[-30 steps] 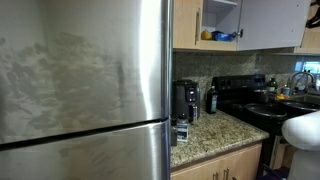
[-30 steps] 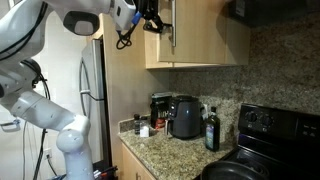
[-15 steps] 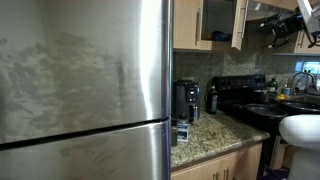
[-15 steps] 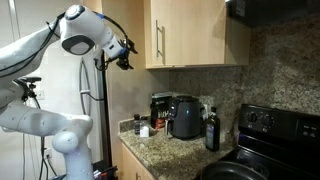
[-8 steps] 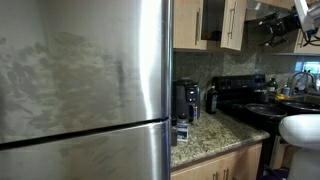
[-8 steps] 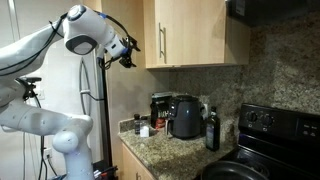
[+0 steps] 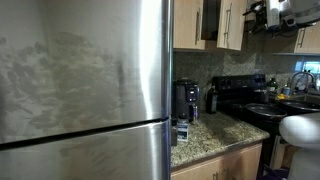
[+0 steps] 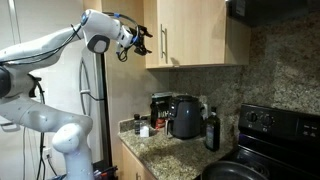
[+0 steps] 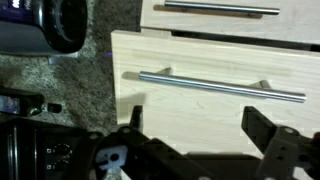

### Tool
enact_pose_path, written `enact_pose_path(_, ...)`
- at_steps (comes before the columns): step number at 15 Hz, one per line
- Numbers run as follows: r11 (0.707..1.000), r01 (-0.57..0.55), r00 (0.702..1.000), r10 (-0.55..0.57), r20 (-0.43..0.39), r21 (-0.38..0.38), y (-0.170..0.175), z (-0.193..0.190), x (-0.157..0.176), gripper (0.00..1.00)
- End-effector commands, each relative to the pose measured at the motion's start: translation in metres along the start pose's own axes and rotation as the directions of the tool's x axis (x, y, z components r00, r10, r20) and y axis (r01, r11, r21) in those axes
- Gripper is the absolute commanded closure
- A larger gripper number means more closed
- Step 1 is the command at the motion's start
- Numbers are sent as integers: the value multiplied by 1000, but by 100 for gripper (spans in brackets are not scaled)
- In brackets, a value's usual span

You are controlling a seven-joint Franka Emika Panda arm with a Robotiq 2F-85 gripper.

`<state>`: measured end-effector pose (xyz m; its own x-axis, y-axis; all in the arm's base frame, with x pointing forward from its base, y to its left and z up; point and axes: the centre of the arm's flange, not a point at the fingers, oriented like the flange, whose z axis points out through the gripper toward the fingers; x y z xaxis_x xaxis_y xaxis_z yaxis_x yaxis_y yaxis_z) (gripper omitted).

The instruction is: Close the open door of the upper cabinet then open the door again

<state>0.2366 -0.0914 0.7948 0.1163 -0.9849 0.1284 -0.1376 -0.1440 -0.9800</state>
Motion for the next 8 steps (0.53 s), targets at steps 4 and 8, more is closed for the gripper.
enact_pose_path(4, 999, 31, 992, -30, -126, 8, -50, 54, 5, 0)
enact_pose_path(8, 998, 19, 995, -25, -91, -68, -70, 85, 7, 0)
